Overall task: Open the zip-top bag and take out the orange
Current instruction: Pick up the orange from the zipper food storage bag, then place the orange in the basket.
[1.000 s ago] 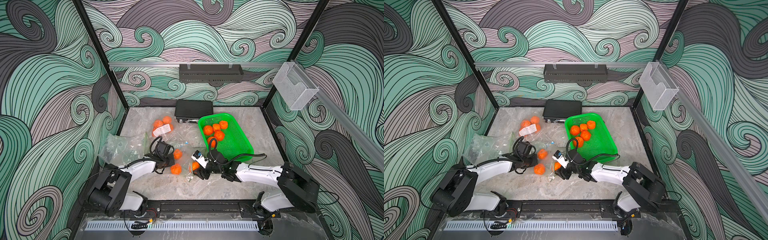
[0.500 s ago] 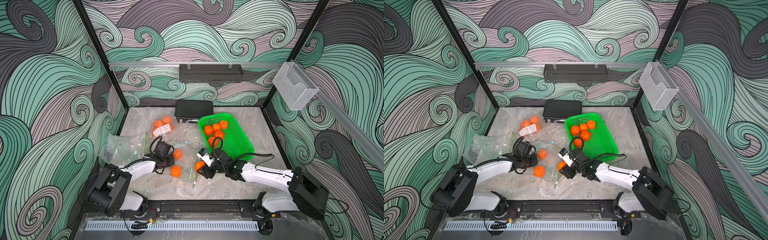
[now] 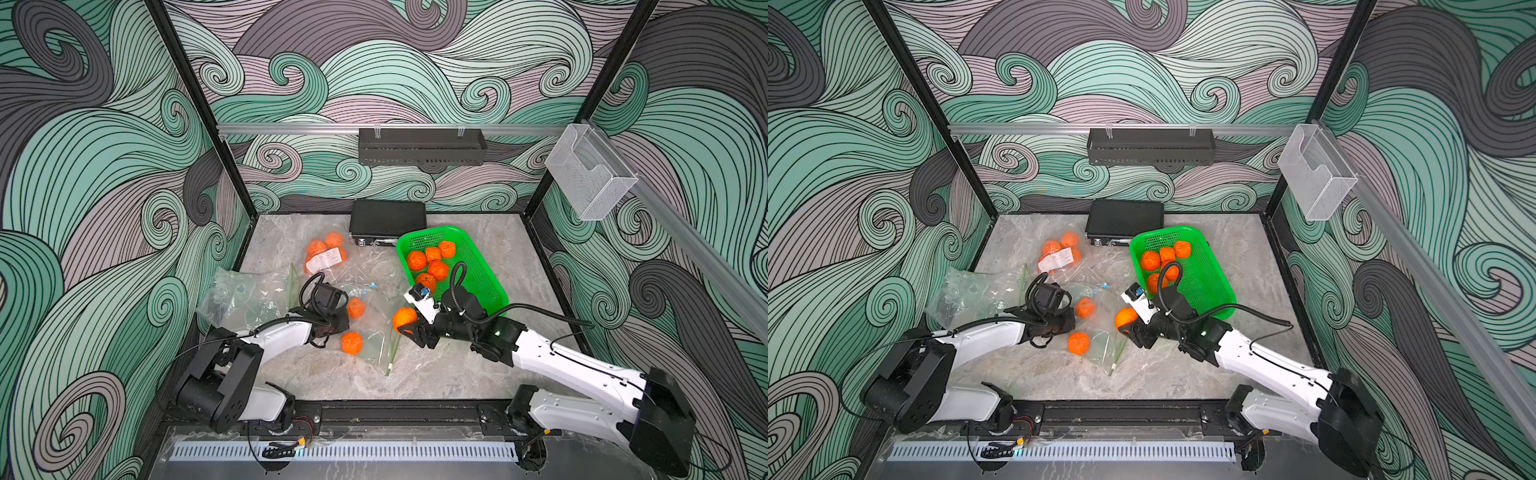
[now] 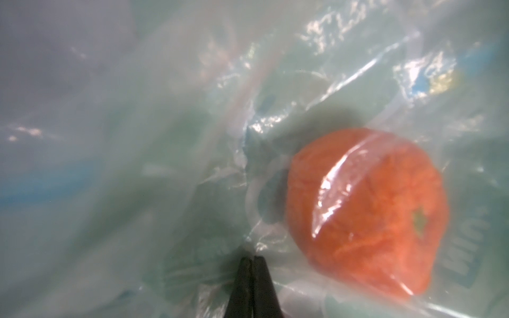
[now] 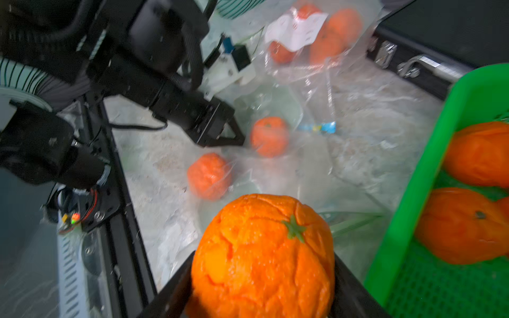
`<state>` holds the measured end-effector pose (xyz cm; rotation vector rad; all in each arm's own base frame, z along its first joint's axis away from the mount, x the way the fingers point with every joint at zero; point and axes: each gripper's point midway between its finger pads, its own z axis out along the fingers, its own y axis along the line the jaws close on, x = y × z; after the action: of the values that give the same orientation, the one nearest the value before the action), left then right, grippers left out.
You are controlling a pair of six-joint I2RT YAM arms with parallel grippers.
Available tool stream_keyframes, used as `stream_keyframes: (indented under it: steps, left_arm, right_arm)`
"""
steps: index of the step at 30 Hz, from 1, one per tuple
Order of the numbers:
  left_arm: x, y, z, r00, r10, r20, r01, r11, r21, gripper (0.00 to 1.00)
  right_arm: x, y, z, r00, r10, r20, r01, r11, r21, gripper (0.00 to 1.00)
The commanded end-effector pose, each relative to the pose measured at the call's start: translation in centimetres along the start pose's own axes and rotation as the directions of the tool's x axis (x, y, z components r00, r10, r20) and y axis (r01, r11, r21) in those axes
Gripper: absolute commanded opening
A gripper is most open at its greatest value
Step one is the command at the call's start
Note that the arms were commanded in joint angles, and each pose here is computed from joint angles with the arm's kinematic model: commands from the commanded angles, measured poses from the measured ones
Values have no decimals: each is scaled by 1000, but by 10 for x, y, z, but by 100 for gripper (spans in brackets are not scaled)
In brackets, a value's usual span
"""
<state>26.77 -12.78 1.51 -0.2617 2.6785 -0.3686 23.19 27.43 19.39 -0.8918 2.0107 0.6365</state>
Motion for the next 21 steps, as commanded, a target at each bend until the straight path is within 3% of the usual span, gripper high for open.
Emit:
stream_keyframes:
  steps: [1,4,7,13,21]
  left_arm:
    - [19,14,4,997,14,-79,-18,998,-59,0]
    - [19,13,4,997,14,-80,-19,998,-57,0]
    - [19,13,4,997,16,-81,-21,998,-55,0]
    - [19,12,4,996,19,-83,-24,998,-55,0]
    - [18,13,4,996,22,-82,-27,998,-61,0]
  right_arm:
    - [-10,-65,-15,997,82,6,-81,962,260,64]
    - [-14,-123,-33,972,224,64,-230,879,417,64]
    - [-15,-162,-40,935,321,149,-353,813,463,64]
    - [1,-218,-30,858,482,177,-501,710,495,63]
    - [20,-263,-11,798,578,168,-566,625,538,61]
